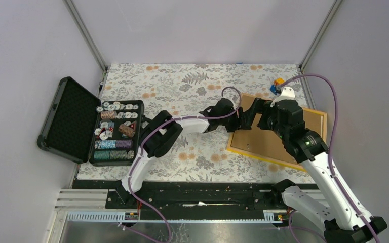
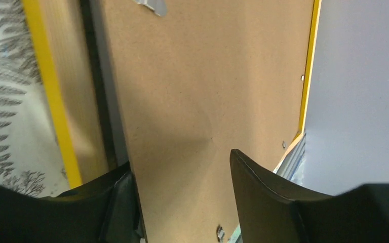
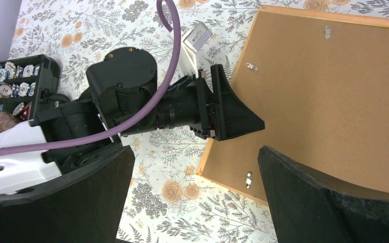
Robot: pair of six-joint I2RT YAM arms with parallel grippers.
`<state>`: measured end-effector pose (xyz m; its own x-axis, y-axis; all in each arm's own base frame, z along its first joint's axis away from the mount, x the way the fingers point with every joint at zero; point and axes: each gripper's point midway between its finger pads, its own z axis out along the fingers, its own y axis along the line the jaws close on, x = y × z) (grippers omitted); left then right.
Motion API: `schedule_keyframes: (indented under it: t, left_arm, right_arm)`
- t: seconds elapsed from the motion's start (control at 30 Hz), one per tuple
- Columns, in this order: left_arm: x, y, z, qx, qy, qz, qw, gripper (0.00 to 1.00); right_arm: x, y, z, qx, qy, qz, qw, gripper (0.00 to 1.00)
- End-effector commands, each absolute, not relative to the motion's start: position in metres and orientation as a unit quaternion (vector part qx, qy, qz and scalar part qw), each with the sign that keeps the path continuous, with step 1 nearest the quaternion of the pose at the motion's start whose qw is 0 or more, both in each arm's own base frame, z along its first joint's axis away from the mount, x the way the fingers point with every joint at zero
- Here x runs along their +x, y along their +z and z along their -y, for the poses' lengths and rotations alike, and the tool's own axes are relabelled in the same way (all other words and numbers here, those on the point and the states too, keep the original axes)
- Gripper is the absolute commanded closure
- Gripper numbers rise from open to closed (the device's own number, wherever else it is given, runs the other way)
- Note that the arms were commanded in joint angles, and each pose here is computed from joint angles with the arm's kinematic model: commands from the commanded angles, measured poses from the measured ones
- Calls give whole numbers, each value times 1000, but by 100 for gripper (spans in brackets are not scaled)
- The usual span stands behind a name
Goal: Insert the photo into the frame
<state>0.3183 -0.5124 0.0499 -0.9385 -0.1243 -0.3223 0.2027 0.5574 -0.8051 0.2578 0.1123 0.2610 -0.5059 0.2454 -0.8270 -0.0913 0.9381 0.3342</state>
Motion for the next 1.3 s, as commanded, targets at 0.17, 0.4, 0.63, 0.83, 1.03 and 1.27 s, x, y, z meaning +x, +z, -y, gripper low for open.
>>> schedule_keyframes:
  t: [0.17, 0.4, 0.63, 0.83, 1.03, 1.27]
  left_arm:
    - [314, 92, 484, 125, -385, -885, 228, 19]
    - [312, 122, 427, 116, -369, -889, 245, 2]
    - [300, 134, 354, 85, -360, -892, 260, 2]
    - [279, 148, 290, 63, -343, -892, 287, 1]
    - [252, 170, 260, 46, -360, -880, 308, 1]
    - [218, 174, 250, 26, -406, -862, 303, 1]
  right_arm:
    - [273, 240, -104, 95, 138, -859, 485, 0]
    - [283, 229, -81, 163, 79, -855, 486, 0]
    - [302, 211, -100, 149, 101, -880, 440, 0]
    - [313, 166, -172, 67, 212, -921, 320, 0]
    - [329, 114, -204, 61, 203, -941, 265, 1]
    - [342, 74, -212, 57, 167, -955, 239, 4]
